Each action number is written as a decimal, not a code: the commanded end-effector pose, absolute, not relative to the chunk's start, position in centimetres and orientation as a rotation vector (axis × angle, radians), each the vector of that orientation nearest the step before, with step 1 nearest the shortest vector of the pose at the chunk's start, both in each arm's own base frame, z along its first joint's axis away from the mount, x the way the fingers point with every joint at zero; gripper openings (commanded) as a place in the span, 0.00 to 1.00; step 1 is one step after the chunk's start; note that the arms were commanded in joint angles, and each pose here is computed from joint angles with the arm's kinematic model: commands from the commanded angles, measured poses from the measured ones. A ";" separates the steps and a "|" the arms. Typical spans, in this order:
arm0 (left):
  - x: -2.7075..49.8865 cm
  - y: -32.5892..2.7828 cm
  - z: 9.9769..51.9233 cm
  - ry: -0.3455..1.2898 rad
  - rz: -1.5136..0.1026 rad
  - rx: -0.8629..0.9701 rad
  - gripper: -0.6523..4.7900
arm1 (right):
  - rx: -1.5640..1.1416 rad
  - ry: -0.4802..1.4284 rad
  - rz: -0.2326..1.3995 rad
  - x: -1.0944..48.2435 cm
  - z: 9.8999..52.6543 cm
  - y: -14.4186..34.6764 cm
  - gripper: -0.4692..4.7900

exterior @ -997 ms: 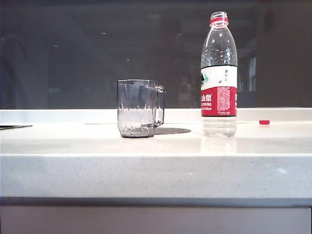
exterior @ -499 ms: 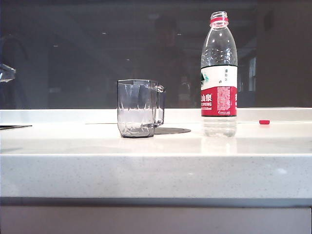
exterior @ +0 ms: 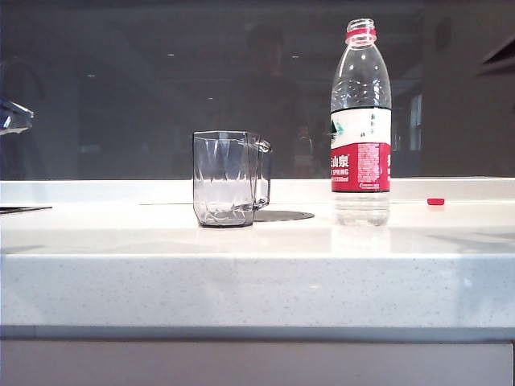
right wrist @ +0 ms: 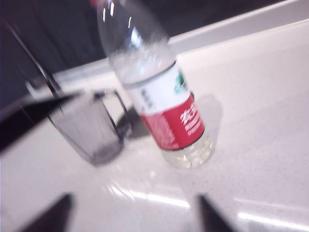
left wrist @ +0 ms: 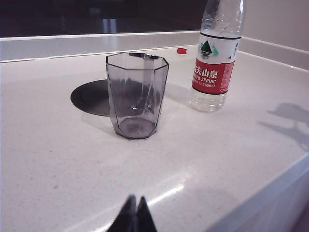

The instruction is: Pick up the mineral water bottle on the table and pour water into the mug until it's half full.

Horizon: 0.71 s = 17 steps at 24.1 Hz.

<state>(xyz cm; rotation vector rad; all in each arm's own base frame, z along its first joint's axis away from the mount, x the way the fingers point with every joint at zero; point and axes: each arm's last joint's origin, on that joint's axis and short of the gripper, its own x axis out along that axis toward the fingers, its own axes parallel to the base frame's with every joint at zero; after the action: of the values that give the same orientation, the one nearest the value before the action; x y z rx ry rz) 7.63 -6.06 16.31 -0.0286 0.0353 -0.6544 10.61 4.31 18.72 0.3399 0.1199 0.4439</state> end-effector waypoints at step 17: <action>7.6 -6.1 16.4 0.026 -0.656 -0.030 0.11 | 0.088 -0.077 0.224 20.8 15.4 13.1 1.00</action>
<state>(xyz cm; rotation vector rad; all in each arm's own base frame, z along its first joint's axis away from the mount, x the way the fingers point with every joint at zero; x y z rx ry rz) 7.63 -6.06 16.31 -0.0287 0.0350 -0.6533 20.31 12.69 15.07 0.0688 -0.0436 0.2203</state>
